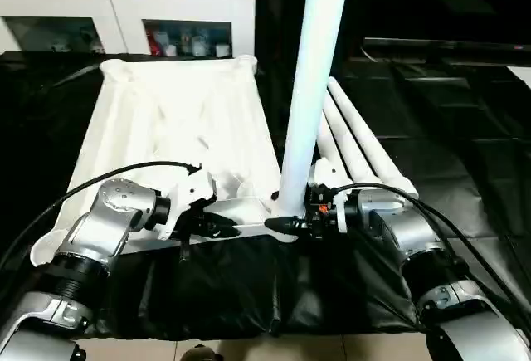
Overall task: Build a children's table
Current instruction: Rotate leg to tighten
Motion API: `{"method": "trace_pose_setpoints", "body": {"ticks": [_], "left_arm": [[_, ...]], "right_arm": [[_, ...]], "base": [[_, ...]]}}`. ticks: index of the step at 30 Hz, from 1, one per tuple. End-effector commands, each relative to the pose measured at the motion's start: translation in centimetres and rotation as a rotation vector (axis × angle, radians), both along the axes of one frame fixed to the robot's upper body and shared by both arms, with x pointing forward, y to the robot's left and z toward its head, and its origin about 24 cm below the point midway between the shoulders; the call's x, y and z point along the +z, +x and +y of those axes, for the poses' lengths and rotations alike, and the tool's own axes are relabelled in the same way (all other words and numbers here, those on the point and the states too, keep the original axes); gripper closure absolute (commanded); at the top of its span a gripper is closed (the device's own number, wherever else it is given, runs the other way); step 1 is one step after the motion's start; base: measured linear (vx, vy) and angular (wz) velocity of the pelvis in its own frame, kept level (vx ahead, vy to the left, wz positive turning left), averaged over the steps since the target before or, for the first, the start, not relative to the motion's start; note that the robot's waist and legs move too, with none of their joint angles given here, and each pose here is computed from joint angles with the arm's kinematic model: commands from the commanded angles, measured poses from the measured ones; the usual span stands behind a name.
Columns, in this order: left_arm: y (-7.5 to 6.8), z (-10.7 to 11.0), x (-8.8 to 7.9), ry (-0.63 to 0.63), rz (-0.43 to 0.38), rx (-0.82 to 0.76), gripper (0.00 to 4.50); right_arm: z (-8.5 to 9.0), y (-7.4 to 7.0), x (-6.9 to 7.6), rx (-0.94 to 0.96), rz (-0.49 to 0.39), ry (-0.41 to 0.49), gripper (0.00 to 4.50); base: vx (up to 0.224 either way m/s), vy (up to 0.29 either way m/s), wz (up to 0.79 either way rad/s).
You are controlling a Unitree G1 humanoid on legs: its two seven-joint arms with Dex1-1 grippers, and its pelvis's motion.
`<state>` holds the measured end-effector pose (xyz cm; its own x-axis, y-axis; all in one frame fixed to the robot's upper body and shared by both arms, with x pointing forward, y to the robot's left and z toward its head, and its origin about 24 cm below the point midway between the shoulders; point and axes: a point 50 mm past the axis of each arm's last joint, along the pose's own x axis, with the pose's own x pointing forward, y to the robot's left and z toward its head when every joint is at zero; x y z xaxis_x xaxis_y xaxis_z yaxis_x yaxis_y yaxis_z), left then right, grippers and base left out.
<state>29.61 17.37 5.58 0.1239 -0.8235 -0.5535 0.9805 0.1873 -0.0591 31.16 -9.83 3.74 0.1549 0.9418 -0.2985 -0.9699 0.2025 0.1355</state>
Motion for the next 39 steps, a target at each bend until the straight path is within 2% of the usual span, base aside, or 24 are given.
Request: {"method": "trace_pose_setpoints", "body": {"ticks": [1,4,6,7,10,13,14,16,17,19,23,27,31,39], "left_arm": [[0.9,-1.3,0.6,-0.028,-0.050,0.024,4.50],[2.6,-2.0,0.5,-0.017,-0.110,0.239,4.50],[2.9,-2.3,0.5,-0.008,-0.125,0.286,4.50],[3.6,-3.3,0.6,-0.023,-0.133,0.395,4.50],[4.0,-4.4,0.6,-0.042,-0.136,0.475,4.50],[3.9,-5.9,0.4,-0.054,-0.147,0.492,4.50],[3.8,-6.1,0.4,-0.053,-0.155,0.487,4.50],[3.7,-6.4,0.3,-0.061,-0.152,0.476,4.50],[3.7,-6.4,0.3,-0.061,-0.152,0.476,4.50],[3.5,-6.7,0.3,-0.069,-0.139,0.463,4.50],[3.2,-6.7,0.4,-0.074,-0.143,0.421,4.50],[2.6,-6.4,0.8,-0.117,-0.124,0.343,4.50],[2.1,-5.6,0.9,-0.126,-0.102,0.246,4.50],[1.3,-3.6,1.0,-0.087,-0.065,0.109,4.50]], "right_arm": [[2.3,-1.1,-1.2,0.050,0.062,0.013,1.73],[3.7,0.6,-2.3,-0.289,0.021,-0.036,1.74],[4.0,0.9,-2.5,-0.361,0.030,-0.037,1.74],[4.9,1.5,-2.6,-0.502,0.061,-0.029,1.74],[5.6,1.9,-2.7,-0.625,0.083,-0.033,1.75],[6.6,2.2,-2.5,-0.707,0.093,-0.018,1.75],[6.8,2.2,-2.4,-0.708,0.095,-0.004,1.40],[7.0,2.3,-2.1,-0.704,0.090,0.016,1.40],[7.0,2.3,-2.1,-0.704,0.090,0.016,1.02],[7.2,2.4,-1.9,-0.706,0.079,0.025,0.94],[7.2,2.5,-1.6,-0.678,0.066,0.048,0.51],[6.4,2.6,-1.2,-0.598,0.016,0.063,0.45],[5.1,2.1,-1.0,-0.430,-0.014,0.059,0.45],[3.1,0.9,-0.8,-0.167,-0.014,0.048,0.45]], "base": [[0.000,0.000,0.00],[0.000,0.000,0.00],[0.000,0.000,0.00],[0.000,0.000,0.00],[0.000,0.000,0.00],[0.000,0.000,0.00],[0.000,0.000,0.00],[0.000,0.000,0.00],[0.000,0.000,0.00],[0.000,0.000,0.00],[0.000,0.000,0.00],[0.000,0.000,0.00],[0.000,0.000,0.00],[0.000,0.000,0.00]]}}
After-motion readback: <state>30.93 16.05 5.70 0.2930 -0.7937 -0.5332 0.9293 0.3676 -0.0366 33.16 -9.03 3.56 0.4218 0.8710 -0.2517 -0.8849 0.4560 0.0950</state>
